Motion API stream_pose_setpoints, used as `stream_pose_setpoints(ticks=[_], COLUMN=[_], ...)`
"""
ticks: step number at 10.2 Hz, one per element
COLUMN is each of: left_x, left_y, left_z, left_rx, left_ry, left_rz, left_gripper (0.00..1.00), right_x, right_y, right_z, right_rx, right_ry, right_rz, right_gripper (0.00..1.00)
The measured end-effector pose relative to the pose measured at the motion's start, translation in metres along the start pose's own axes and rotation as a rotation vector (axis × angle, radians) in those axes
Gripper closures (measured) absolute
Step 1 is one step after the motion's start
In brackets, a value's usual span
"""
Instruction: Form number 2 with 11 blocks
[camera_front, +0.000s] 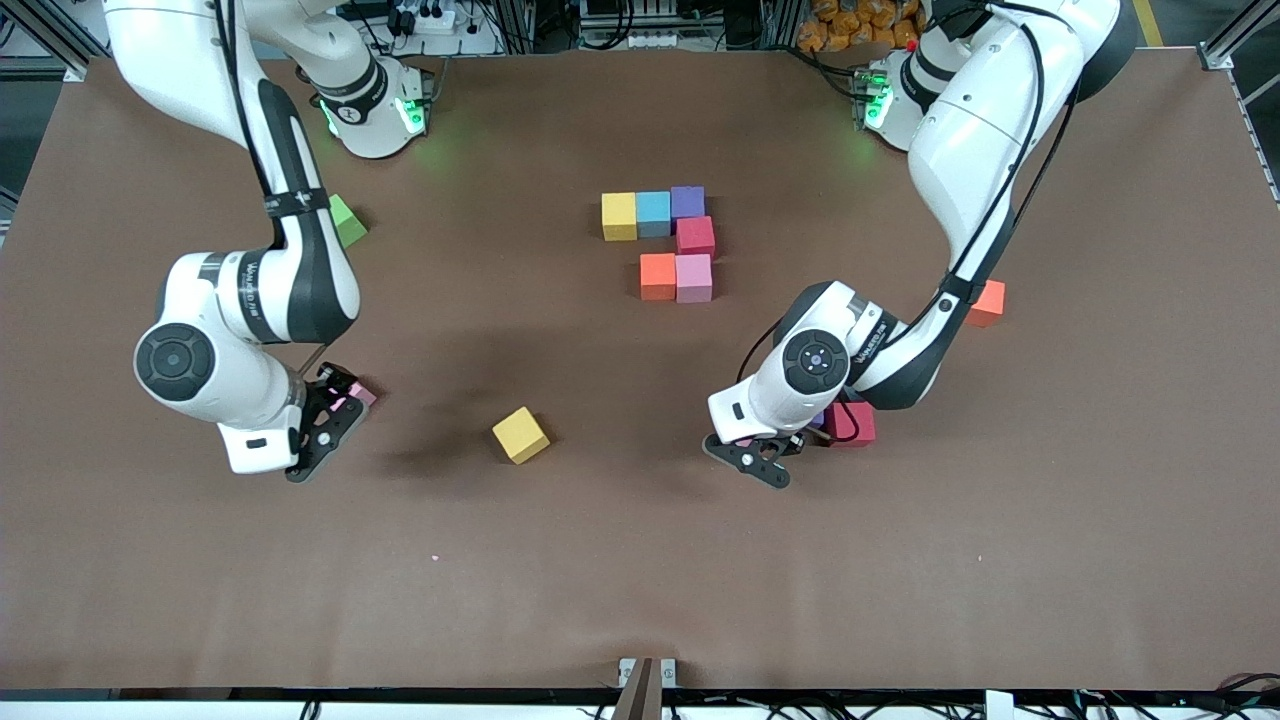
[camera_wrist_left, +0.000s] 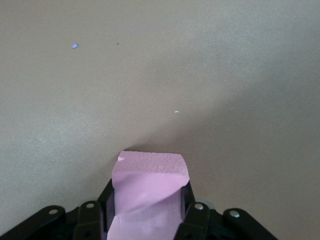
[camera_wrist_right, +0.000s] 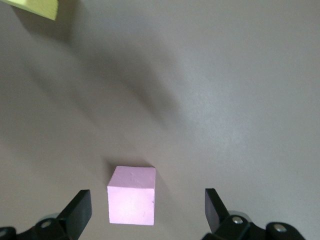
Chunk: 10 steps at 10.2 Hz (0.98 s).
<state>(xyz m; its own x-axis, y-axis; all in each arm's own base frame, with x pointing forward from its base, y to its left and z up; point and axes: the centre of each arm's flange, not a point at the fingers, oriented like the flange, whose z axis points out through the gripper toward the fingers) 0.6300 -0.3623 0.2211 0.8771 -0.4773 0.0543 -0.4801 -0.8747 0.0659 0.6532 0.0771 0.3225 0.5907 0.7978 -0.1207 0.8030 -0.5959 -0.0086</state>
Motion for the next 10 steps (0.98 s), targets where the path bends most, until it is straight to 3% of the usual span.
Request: stream_pose_setpoints(ticks=[6,10], left_x=[0.011,0.015], left_y=[-0.005,-0.011], left_z=[-0.031,-0.066], left_rx=[0.01,0.026], left_ry=[0.052,0.091], left_rz=[-0.01,-0.016], left_gripper=[0.46,0.47], right_x=[-0.043,-0.049], right_y=[0.037,0.032], right_z=[0.013,0.036], right_rx=[0.018,0.02], right_ry=[-0.009,-0.014], right_rz=[0.087,0.091], right_gripper=[0.0,0.0])
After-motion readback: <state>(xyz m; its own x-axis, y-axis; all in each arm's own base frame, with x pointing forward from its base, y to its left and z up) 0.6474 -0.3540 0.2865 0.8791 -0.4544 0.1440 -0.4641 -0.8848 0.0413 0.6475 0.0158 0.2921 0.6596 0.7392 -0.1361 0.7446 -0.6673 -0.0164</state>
